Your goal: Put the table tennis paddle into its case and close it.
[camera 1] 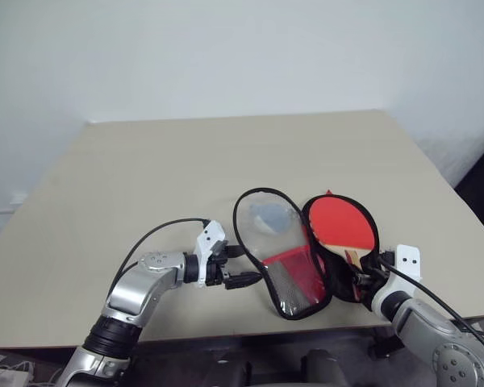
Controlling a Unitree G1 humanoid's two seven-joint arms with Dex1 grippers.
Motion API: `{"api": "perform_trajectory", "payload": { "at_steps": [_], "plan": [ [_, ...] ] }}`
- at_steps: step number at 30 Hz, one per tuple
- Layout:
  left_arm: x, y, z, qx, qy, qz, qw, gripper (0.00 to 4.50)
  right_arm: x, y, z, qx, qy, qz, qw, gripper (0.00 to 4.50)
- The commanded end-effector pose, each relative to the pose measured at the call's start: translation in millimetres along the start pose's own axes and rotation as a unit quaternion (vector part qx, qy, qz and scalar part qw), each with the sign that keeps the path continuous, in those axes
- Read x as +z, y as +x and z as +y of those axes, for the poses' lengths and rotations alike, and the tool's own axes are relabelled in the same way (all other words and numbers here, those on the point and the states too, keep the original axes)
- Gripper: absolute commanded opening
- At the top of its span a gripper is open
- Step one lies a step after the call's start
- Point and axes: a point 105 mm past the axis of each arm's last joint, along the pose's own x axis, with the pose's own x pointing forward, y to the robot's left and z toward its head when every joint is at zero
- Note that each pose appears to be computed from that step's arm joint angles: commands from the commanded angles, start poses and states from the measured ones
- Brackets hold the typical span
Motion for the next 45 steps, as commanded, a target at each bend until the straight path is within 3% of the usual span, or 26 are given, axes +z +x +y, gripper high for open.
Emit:
{"api": "perform_trajectory", "payload": {
  "at_steps": [1, 7, 16, 17, 25, 30, 35, 45],
  "plan": [
    [9, -3, 1, 0.001, 0.019, -0.007, 1.0, 4.5, 10, 0, -12, -0.026, -0.008, -0.024, 0.999, 1.17],
    [9, -3, 1, 0.002, 0.02, -0.007, 1.0, 4.5, 17, 7, -18, -0.043, -0.012, -0.031, 0.999, 1.17],
    [10, -3, 1, 0.002, 0.021, -0.008, 1.0, 4.5, 3, 16, -21, -0.057, -0.027, -0.009, 0.998, 1.17],
    [10, -3, 1, 0.003, 0.022, -0.008, 1.0, 4.5, 2, 16, -21, -0.057, -0.025, -0.009, 0.998, 1.94],
    [11, -2, 3, 0.003, 0.024, -0.009, 1.0, 4.5, 19, 14, -23, -0.043, -0.053, -0.036, 0.997, 4.45],
    [15, 2, 4, -0.002, 0.027, -0.012, 1.0, 4.5, 52, -7, -29, 0.06, -0.067, -0.057, 0.994, 4.45],
    [21, 16, 0, -0.025, 0.036, -0.019, 0.999, 4.5, 95, -31, -29, 0.156, -0.041, -0.144, 0.976, 4.45],
    [47, 61, -11, -0.069, 0.053, -0.057, 0.995, 4.5, 132, -14, -42, 0.092, -0.019, -0.245, 0.965, 4.45]
  ]
}}
